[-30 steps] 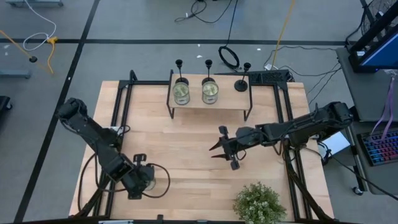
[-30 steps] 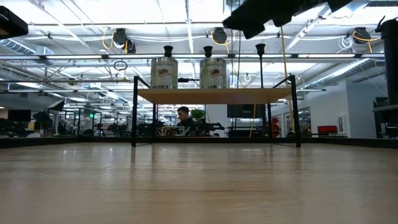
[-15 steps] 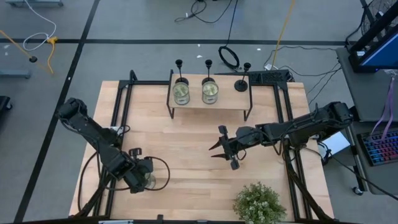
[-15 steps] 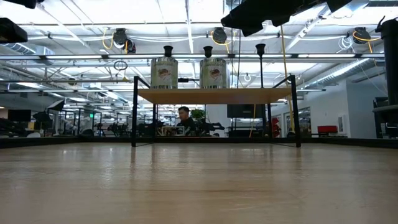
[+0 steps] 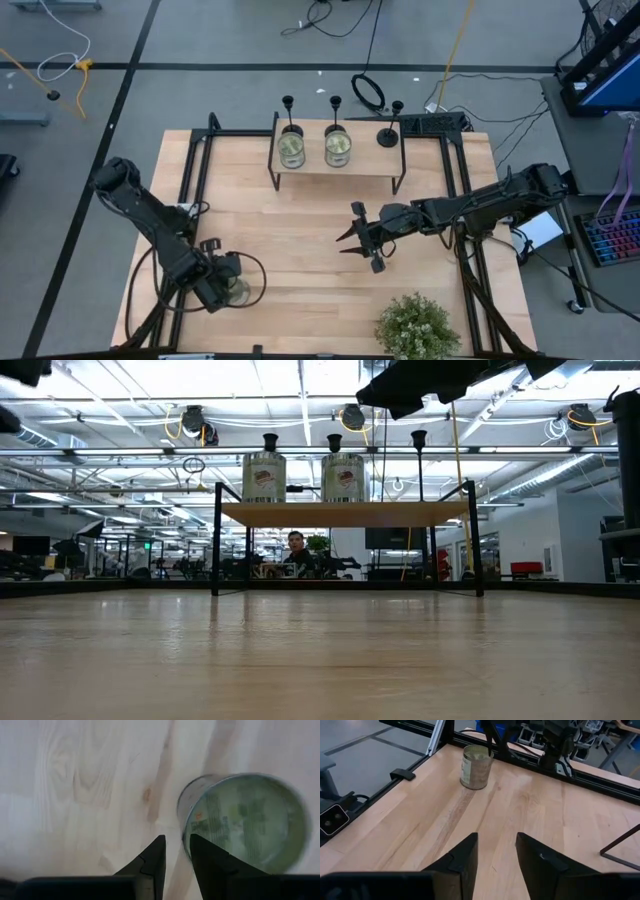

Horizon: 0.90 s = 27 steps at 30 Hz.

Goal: Pick & Place candle stick holders
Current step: Put the scented candle on the shelf

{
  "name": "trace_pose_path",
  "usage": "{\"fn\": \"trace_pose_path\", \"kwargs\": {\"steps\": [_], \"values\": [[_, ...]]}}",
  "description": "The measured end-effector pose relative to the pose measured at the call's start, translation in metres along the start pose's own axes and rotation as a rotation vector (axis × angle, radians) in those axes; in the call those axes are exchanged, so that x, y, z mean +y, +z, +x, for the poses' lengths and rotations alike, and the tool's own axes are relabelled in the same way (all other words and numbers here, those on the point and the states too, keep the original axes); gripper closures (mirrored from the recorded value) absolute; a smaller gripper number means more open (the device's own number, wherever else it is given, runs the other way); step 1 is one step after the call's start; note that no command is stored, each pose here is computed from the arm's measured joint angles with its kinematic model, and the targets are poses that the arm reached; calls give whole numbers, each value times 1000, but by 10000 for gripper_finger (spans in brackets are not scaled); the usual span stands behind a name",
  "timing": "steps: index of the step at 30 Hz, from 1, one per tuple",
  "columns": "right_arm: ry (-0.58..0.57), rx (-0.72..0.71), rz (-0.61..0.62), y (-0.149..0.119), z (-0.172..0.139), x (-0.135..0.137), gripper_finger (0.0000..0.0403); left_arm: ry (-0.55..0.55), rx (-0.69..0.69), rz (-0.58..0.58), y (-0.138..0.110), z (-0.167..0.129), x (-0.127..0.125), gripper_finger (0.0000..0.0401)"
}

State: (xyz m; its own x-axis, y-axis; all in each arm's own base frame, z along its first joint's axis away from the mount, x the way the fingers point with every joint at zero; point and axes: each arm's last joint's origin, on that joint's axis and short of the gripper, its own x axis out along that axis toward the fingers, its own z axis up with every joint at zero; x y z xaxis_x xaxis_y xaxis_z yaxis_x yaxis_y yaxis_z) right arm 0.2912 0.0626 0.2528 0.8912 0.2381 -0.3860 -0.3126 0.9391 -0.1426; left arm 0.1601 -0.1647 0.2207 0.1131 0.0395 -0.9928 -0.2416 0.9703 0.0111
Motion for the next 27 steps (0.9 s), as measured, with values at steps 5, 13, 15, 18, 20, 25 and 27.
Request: {"fn": "trace_pose_path", "kwargs": {"steps": [5,13,15,18,20,25,27], "values": [[2,1,0,0,0,0,277,24,79,-146,-8,13,6,309],[2,1,0,0,0,0,277,-12,117,-161,-7,15,5,309],[3,2,0,0,0,0,277,-16,124,-204,-5,15,6,309],[3,3,0,0,0,0,277,-30,143,-236,-2,15,8,314],[3,3,0,0,0,0,277,-44,143,-243,1,16,8,332],[3,5,-1,0,0,0,277,-55,148,-228,5,17,10,391],[3,4,-7,0,0,0,277,-52,126,-226,8,17,12,388]]}}
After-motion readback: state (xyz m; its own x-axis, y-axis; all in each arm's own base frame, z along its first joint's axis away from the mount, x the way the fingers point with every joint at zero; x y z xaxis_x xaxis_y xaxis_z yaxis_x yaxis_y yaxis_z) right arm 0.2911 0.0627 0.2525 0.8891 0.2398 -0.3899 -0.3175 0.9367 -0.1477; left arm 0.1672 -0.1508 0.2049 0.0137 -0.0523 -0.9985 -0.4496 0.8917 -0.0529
